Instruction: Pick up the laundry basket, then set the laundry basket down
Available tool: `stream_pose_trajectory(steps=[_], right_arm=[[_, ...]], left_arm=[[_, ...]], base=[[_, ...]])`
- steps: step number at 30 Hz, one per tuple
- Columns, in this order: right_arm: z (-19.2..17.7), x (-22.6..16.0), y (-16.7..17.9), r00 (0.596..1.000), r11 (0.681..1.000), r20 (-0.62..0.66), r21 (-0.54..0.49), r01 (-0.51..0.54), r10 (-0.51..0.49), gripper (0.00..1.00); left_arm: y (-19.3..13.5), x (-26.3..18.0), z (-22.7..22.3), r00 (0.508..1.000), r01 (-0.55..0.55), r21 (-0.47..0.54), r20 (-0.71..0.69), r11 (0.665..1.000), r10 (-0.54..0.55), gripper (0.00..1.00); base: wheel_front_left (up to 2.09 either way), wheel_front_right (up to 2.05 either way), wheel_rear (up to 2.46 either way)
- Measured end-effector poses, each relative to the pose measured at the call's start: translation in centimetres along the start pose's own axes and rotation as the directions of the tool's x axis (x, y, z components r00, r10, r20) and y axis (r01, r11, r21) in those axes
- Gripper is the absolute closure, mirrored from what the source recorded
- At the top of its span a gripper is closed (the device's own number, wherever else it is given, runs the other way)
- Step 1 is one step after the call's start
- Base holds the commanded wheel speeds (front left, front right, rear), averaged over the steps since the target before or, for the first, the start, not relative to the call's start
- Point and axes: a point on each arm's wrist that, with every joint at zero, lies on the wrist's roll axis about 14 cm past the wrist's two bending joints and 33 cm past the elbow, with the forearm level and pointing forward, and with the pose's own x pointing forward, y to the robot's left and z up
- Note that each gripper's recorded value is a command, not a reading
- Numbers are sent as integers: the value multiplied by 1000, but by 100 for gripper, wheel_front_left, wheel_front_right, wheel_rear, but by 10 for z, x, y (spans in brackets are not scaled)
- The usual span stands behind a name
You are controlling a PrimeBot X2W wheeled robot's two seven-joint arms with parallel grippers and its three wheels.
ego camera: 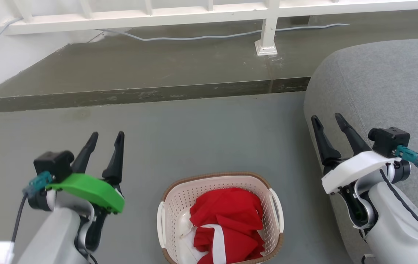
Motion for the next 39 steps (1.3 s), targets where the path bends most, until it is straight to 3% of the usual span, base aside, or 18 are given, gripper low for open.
stream_pose_trajectory(steps=[7,39], right_arm=[[12,-4,5,999,1000,48,-24,-5,6,0],[-1,-21,10,999,1000,41,-22,7,-6,0]], left_arm=[[-3,-17,-9,1000,-12,-2,-1,1000,12,0],[-5,-39,-13,999,-36,3,31,999,36,0]], base=[[0,0,0],[0,0,0]])
